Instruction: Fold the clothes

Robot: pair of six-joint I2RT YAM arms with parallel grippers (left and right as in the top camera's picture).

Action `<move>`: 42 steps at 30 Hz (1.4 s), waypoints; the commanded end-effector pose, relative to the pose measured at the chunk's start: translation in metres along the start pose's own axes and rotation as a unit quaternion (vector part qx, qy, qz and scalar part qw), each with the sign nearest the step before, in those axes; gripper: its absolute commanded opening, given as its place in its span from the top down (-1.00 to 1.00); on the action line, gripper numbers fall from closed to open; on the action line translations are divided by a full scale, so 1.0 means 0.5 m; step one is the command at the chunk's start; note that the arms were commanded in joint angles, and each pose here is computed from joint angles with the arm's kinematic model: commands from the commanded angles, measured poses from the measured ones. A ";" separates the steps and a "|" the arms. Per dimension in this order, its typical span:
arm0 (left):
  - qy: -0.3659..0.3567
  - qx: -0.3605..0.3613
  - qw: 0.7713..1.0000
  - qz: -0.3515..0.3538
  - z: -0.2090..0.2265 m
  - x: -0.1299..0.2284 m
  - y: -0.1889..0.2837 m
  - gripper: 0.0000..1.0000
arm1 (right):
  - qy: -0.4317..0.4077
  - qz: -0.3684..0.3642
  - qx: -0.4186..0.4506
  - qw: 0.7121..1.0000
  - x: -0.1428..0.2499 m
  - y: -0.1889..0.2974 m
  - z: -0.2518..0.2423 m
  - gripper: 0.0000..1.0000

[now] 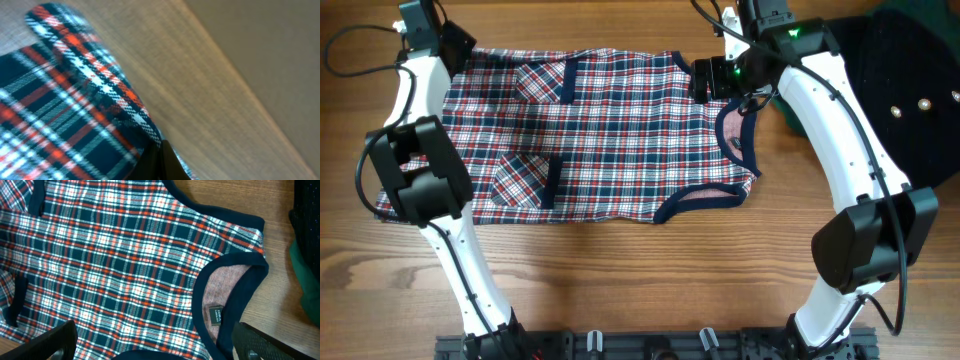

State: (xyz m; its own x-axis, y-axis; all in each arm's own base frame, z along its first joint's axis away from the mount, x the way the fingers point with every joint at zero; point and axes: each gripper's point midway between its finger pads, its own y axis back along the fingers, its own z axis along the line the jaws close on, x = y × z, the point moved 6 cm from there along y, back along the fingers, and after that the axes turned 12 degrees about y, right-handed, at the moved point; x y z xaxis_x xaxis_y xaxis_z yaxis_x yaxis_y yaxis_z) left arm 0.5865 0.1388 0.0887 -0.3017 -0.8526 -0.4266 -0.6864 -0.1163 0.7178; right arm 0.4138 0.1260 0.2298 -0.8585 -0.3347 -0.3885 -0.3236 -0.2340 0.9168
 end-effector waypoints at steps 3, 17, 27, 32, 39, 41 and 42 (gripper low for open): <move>-0.042 0.054 0.996 -0.056 -0.086 -0.017 0.032 0.92 | -0.004 0.010 0.008 1.000 0.007 -0.011 -0.005 -1.00; -0.089 0.034 0.992 -0.078 -0.100 0.000 0.032 -0.99 | -0.005 0.007 0.006 1.000 0.004 -0.010 -0.004 -1.00; -0.049 -0.032 0.997 0.044 -0.056 0.101 0.030 -0.99 | -0.005 -0.001 0.007 1.000 -0.001 -0.011 -0.005 -1.00; -0.143 -0.006 0.989 0.029 -0.098 0.056 0.112 -0.99 | -0.004 -0.005 0.008 1.000 -0.004 -0.011 -0.006 -0.99; -0.176 -0.060 0.979 0.088 -0.054 0.089 0.131 0.92 | -0.014 -0.020 0.009 1.000 -0.015 -0.010 -0.006 -0.99; -0.182 -0.062 0.977 0.091 -0.051 0.091 0.128 0.92 | -0.015 -0.018 0.008 1.000 -0.014 -0.010 -0.006 -0.99; -0.189 -0.064 0.975 0.095 -0.046 0.095 0.121 0.92 | -0.017 -0.018 0.008 1.000 -0.014 -0.010 -0.006 -1.00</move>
State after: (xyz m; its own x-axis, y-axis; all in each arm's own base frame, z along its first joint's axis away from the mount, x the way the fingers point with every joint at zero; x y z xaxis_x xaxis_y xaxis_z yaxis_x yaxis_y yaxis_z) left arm 0.5451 0.0778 0.1261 -0.6262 -0.6525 -0.4268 -0.5137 -0.0666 0.8554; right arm 0.4227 0.1284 0.2339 -0.8447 -0.3109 -0.4358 -0.3710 -0.2469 0.8952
